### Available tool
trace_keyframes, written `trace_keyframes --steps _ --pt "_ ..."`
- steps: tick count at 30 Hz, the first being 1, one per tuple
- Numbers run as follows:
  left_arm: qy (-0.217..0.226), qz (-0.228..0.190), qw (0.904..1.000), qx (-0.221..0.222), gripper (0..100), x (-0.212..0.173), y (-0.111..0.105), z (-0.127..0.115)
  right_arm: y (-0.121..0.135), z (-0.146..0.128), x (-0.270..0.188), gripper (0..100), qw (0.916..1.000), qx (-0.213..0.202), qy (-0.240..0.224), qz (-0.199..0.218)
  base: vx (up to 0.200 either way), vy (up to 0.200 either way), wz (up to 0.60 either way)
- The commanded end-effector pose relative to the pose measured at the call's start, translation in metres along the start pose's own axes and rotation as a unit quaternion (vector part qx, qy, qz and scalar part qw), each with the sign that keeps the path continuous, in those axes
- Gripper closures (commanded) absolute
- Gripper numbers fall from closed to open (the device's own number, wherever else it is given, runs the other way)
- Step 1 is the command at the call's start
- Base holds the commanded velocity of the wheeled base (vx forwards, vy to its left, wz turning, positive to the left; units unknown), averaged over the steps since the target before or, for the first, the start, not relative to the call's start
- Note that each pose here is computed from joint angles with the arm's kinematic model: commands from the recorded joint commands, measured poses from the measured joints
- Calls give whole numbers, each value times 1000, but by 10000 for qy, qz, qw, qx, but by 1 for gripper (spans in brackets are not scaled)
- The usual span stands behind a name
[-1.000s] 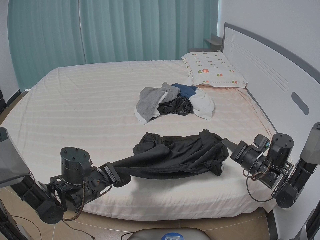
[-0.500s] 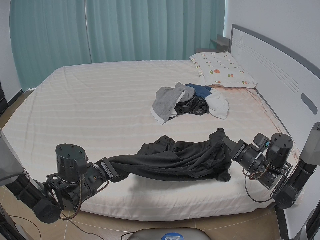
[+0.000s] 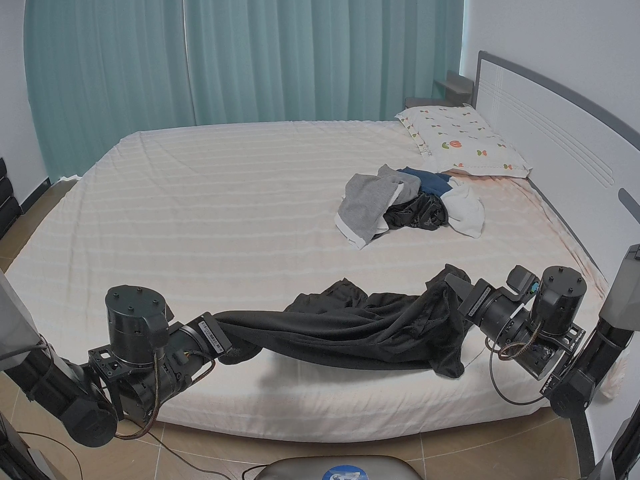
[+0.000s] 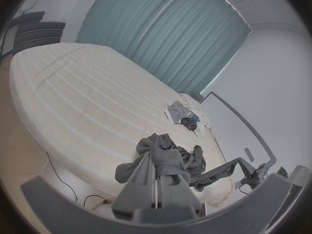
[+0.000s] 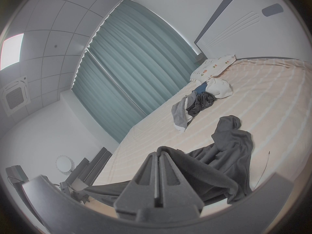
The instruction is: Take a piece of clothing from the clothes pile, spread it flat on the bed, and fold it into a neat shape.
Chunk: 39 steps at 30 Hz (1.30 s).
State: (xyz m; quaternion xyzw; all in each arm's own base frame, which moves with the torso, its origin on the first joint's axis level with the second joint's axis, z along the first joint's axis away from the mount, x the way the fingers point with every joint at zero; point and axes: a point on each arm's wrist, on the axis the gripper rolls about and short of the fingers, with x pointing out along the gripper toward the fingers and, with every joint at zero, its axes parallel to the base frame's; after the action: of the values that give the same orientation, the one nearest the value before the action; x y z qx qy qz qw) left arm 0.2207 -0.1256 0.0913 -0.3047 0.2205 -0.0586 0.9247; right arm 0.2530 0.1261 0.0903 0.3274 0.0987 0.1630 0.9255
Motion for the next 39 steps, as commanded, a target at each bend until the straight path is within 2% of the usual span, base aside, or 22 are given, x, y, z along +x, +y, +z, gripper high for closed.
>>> trace_keyframes --steps 1,39 --pt "-21 -24 10000 -11 100 -1 -1 1 1 1 0 100 10000 8 -31 32 0 200 0" --pt "63 -14 10000 2 100 1 0 -1 1 0 0 100 10000 14 -16 38 0 200 0"
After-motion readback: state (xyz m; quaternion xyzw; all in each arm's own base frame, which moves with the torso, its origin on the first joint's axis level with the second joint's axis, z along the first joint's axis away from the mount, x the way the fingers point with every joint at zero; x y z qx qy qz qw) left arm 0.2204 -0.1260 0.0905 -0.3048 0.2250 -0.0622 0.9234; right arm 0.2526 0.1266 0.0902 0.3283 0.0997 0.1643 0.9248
